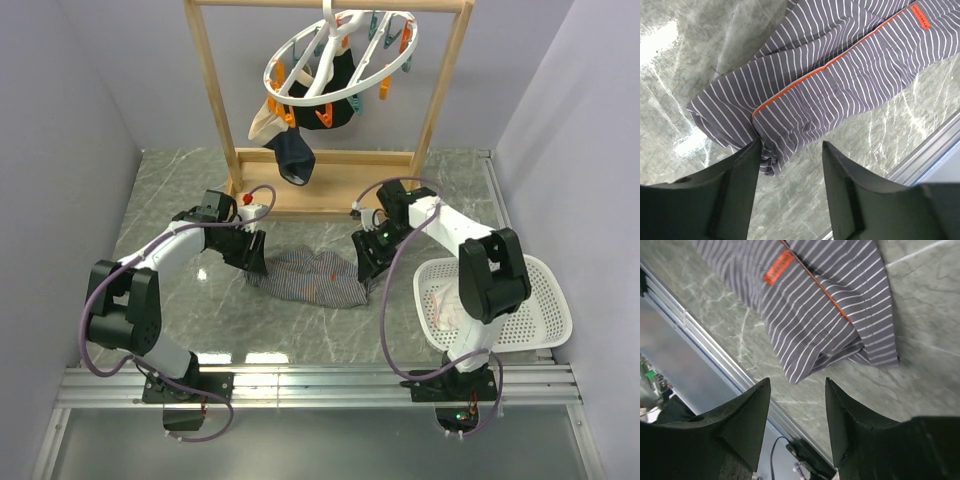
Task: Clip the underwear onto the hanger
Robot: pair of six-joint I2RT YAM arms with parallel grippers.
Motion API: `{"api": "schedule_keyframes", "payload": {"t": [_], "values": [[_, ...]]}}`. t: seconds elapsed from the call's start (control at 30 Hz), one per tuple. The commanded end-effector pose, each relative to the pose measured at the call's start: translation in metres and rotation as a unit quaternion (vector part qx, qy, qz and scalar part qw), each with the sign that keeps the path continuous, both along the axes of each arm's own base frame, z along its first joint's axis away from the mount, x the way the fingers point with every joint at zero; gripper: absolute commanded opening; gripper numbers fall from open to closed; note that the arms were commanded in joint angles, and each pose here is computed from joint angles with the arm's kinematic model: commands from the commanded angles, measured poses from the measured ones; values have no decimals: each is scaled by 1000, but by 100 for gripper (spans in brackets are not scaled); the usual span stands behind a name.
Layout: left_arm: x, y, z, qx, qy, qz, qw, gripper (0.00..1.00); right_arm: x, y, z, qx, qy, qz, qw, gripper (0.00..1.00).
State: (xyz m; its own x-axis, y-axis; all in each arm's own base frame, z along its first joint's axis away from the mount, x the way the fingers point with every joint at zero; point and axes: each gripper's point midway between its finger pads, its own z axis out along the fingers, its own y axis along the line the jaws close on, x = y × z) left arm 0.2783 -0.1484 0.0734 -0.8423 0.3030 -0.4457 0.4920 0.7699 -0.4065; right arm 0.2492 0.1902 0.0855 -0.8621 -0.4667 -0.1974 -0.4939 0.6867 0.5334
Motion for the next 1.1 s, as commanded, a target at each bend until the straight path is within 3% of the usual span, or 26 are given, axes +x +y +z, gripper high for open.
{"api": "schedule_keyframes", "payload": {"t": [0.0,0.3,0.37,0.47,0.5,0.53,0.67,0.7,0.87,1.07], "values": [[4,-1,12,-5,-25,3,1000,58,2,6,-19,-3,20,-18,1000,55],[7,4,-6,14,-4,22,1000,60,7,21,-35,4,46,-25,999,56],[10,5,-9,19,-1,29,999,60,11,24,-35,7,45,-25,999,52],[8,-2,-9,-2,14,21,1000,51,14,26,-31,12,41,-20,999,30],[9,-5,-7,-8,14,18,1000,47,15,26,-28,16,36,-19,999,9],[11,-7,-4,-16,9,18,1000,36,18,26,-21,22,20,-18,999,0],[22,-7,15,-27,-27,24,999,8,21,23,7,43,-40,-16,998,0],[28,-5,30,-32,-53,25,998,5,23,22,16,52,-60,-13,997,0],[47,11,104,-55,-179,42,981,0,44,-2,94,98,-184,-38,977,0],[31,8,172,-83,-271,18,959,0,39,-20,175,114,-349,-25,930,0]]}}
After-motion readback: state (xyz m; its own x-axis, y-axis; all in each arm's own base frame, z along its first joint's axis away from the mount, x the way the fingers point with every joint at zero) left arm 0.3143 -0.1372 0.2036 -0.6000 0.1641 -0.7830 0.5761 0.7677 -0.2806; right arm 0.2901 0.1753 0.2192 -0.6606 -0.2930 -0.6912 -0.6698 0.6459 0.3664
